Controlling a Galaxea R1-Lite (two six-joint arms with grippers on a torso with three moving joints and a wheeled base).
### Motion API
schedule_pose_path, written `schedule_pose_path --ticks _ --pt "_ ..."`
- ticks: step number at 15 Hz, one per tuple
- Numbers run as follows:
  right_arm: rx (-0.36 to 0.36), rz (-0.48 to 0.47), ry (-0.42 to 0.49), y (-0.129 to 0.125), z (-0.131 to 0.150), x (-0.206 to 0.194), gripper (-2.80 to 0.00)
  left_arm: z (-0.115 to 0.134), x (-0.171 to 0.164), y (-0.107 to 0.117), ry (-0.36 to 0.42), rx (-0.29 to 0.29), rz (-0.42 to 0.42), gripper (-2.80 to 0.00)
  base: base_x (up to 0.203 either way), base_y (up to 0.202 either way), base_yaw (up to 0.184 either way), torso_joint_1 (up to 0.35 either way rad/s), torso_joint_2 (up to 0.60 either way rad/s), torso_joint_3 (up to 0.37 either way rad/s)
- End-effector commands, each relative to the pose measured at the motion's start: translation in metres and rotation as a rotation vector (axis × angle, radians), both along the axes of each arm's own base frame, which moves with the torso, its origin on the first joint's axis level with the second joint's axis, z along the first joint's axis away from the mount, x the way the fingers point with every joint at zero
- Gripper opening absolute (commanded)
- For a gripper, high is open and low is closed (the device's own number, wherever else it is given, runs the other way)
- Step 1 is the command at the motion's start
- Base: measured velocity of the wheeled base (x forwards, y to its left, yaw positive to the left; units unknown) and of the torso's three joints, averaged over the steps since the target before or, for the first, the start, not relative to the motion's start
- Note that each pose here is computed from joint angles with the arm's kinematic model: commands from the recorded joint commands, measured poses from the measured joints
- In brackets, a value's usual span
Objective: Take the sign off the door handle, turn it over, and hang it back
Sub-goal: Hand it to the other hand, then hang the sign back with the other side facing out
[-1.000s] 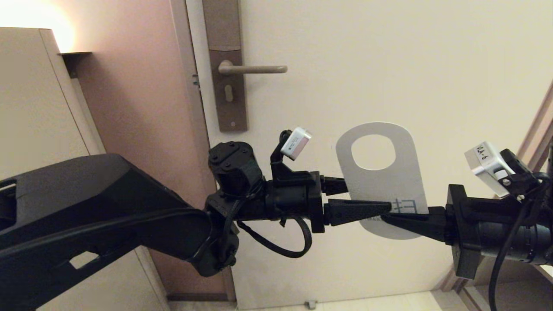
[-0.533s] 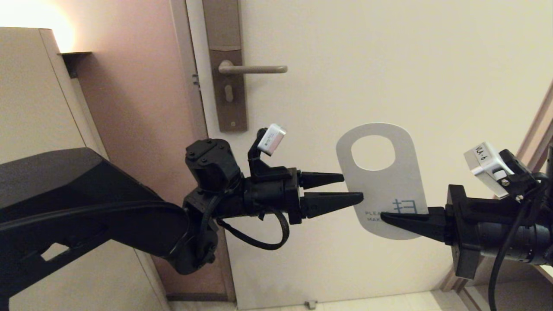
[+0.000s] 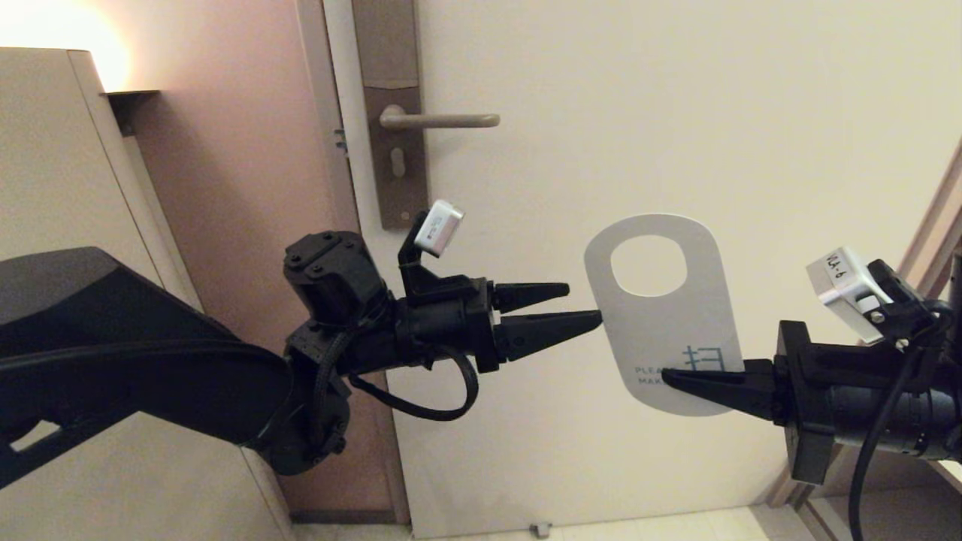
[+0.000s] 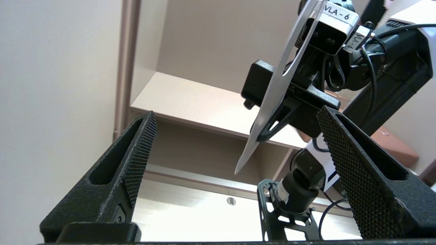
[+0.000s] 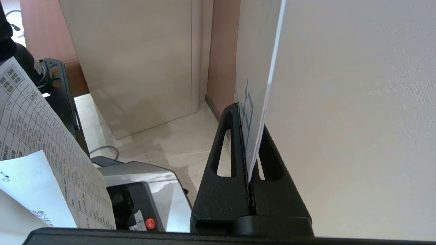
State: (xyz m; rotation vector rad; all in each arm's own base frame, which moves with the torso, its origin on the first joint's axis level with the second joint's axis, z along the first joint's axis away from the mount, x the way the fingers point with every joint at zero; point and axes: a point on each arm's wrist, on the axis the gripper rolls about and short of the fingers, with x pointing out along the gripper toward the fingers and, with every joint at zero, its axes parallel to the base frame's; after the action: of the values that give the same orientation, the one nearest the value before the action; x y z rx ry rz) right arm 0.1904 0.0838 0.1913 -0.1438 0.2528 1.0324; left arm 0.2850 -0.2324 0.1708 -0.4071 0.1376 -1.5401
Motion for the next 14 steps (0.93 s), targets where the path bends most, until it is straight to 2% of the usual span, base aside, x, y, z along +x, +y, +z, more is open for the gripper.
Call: schedule_pose_path --ticks 1,5,6,11,14 --pt "0.001 0.004 -0.002 0.0 0.0 0.0 -2.8 0.005 -0.004 0.011 -0.006 -0.003 0.013 0.0 0.0 0.0 0.0 0.0 0.0 0.0" --pt "0.0 0.003 0.0 0.0 0.0 0.001 -2.8 0.008 -0.01 0.039 -0.02 0.01 0.073 0.0 0.0 0.0 0.0 0.0 0.0 0.0" --pt "-0.001 0.002 0.001 0.0 -0.001 0.001 -2.8 0.007 -0.012 0.045 -0.026 0.019 0.087 -2.8 0.0 0.0 0.0 0.0 0.0 0.0" --pt "-0.003 -0.006 0.007 -0.001 -0.003 0.001 -2.8 0.011 -0.031 0.072 -0.051 0.033 0.137 -2.8 0.0 0.0 0.0 0.0 0.0 0.0" --pt "-0.007 -0.025 0.008 -0.005 -0.004 0.002 -2.8 0.009 -0.041 0.097 -0.123 0.061 0.239 -2.8 0.0 0.0 0.0 0.0 0.0 0.0"
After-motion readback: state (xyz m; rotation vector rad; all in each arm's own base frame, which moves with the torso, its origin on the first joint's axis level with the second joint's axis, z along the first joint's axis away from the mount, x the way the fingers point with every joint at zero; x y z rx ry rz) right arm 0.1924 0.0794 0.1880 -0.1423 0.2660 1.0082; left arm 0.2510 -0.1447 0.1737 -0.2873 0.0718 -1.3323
